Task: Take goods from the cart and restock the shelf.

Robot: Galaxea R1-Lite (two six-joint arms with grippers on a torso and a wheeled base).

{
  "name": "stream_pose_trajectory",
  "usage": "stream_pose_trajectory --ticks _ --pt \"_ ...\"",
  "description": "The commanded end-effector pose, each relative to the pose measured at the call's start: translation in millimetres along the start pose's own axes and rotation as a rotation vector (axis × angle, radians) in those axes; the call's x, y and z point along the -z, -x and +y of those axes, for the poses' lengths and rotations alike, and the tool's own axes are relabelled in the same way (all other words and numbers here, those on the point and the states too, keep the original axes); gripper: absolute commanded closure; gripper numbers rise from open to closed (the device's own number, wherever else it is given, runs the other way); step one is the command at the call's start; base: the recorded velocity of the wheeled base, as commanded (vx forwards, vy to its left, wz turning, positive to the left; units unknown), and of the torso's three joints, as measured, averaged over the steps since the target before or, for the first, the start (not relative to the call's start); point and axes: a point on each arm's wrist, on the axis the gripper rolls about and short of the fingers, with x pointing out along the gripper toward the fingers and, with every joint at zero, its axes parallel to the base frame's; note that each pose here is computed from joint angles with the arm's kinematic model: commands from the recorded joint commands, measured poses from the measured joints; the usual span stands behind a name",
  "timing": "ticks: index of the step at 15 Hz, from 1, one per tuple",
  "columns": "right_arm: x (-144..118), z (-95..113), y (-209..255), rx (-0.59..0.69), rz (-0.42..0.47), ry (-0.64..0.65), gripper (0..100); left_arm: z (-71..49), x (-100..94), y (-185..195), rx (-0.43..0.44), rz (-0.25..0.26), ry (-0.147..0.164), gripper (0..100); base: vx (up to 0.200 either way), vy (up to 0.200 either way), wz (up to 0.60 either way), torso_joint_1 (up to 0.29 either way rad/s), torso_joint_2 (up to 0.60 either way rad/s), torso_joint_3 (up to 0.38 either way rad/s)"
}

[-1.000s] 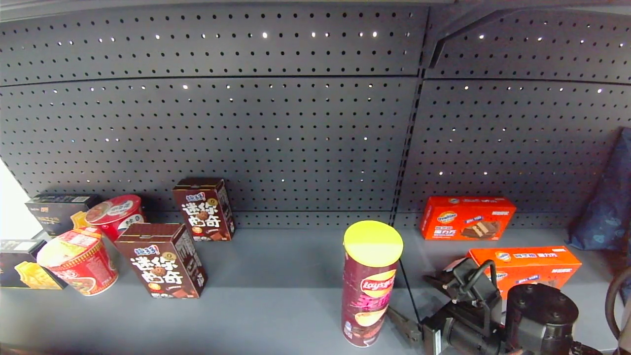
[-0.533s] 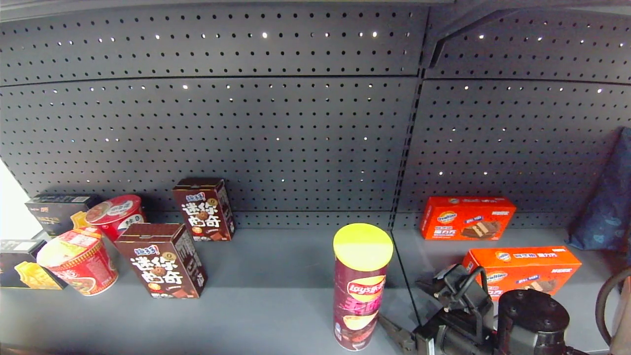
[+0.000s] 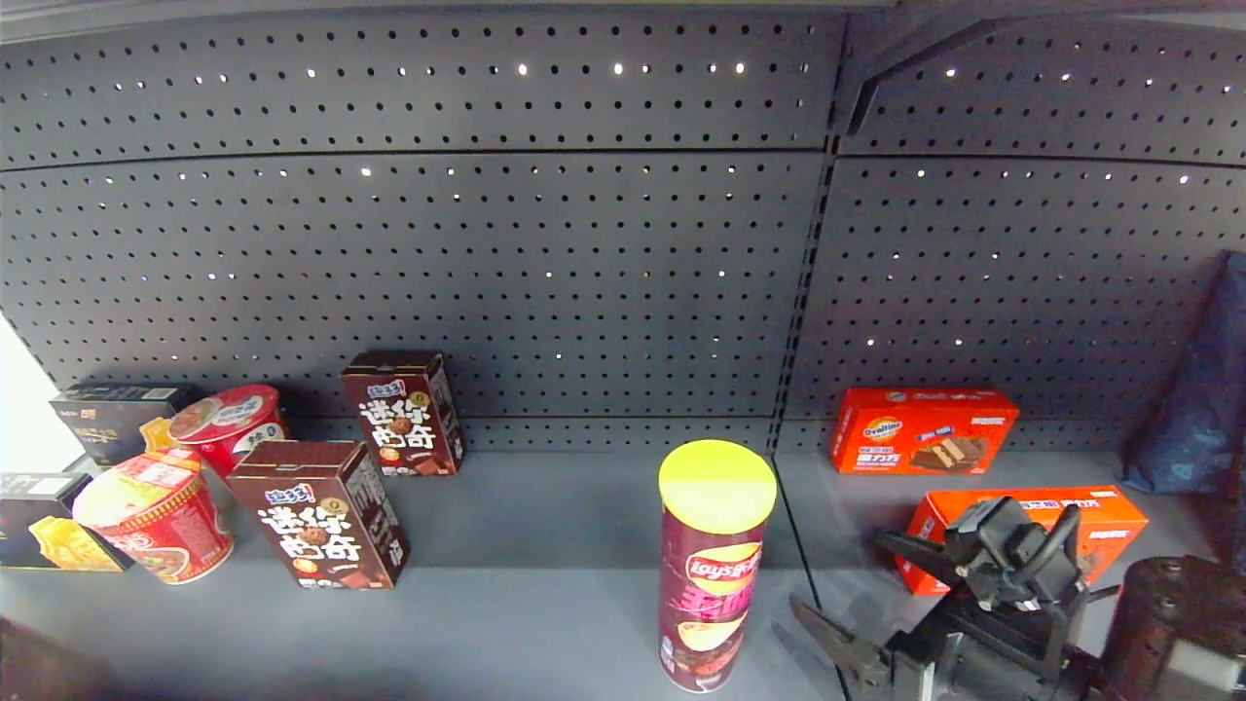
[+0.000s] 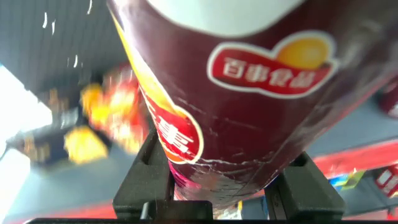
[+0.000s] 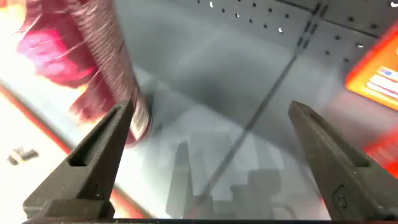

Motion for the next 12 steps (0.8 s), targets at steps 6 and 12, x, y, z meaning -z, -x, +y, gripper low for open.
stream_pose_trajectory --ticks 6,12 --pt "-38 -12 84 0.103 -0.034 -0.003 0 -3.1 -41.1 -63 0.347 0.074 0.011 100 0.0 0.0 0.0 0.0 0.0 0.0" --pt "-40 -23 105 0.177 -0.062 -0.107 0 -31.9 -42.3 -126 0.566 0.139 0.177 100 0.0 0.0 0.0 0.0 0.0 0.0"
